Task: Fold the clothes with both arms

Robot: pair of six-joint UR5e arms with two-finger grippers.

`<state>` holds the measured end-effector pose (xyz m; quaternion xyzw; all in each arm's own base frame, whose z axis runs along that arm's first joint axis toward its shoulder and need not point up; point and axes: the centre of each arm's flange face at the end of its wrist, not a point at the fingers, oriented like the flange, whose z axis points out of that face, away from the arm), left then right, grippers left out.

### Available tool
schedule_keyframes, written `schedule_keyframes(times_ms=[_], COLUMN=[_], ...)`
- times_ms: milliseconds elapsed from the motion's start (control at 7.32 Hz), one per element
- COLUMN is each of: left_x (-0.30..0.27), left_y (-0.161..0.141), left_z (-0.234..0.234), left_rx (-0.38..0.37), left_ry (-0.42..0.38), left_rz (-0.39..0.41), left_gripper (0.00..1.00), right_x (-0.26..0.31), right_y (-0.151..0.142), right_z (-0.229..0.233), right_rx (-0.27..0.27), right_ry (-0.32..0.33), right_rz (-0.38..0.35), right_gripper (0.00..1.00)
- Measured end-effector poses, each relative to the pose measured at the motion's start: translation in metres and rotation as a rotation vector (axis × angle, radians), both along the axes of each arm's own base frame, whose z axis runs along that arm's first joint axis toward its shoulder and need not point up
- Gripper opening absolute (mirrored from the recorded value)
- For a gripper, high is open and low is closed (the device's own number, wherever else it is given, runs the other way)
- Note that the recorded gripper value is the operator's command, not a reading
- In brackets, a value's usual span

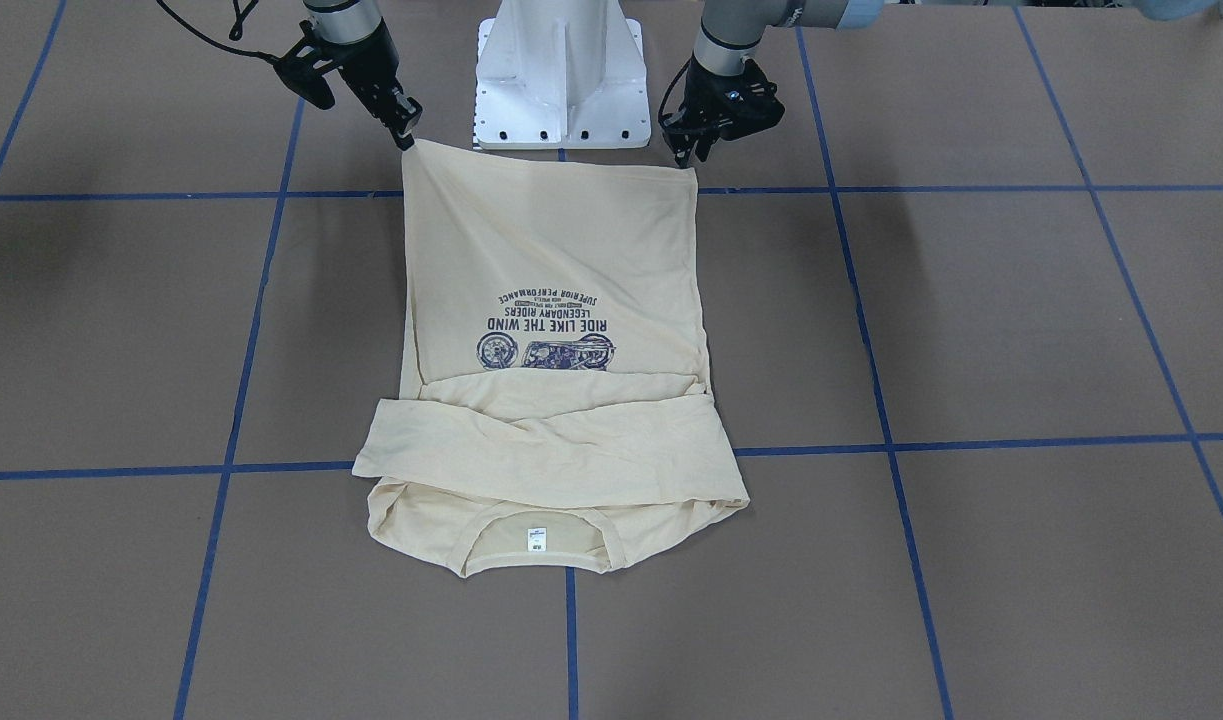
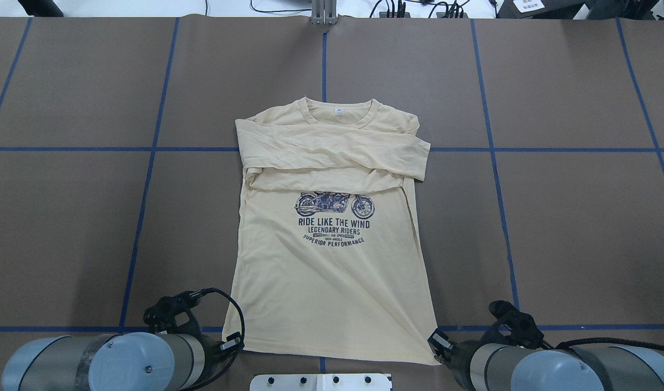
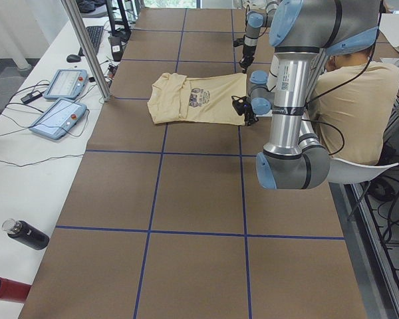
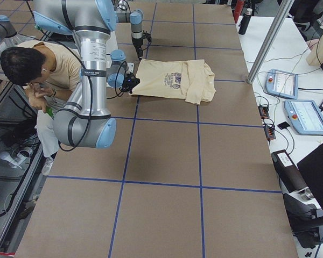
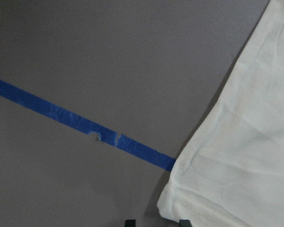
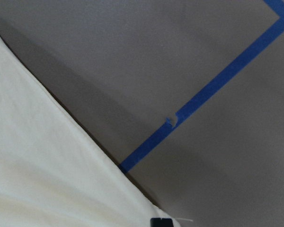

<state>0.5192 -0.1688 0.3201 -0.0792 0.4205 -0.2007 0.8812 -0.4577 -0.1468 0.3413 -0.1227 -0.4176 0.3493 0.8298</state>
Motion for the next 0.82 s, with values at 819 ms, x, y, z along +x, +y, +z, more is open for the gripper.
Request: schedule_keyframes(times_ms=[819], left_x=[0.0015], left_y=[0.0], left_z=[0.0008], left_rx=[0.001], left_ry=[-0.003], left_rz=[0.001], left_gripper=[0.38], right_x=[-0.0005], right_y=[0.0006], right_z=[-0.0004], right_rx=[0.0], right_ry=[-0.001], right_rz=[-0.001], right_gripper=[0.0])
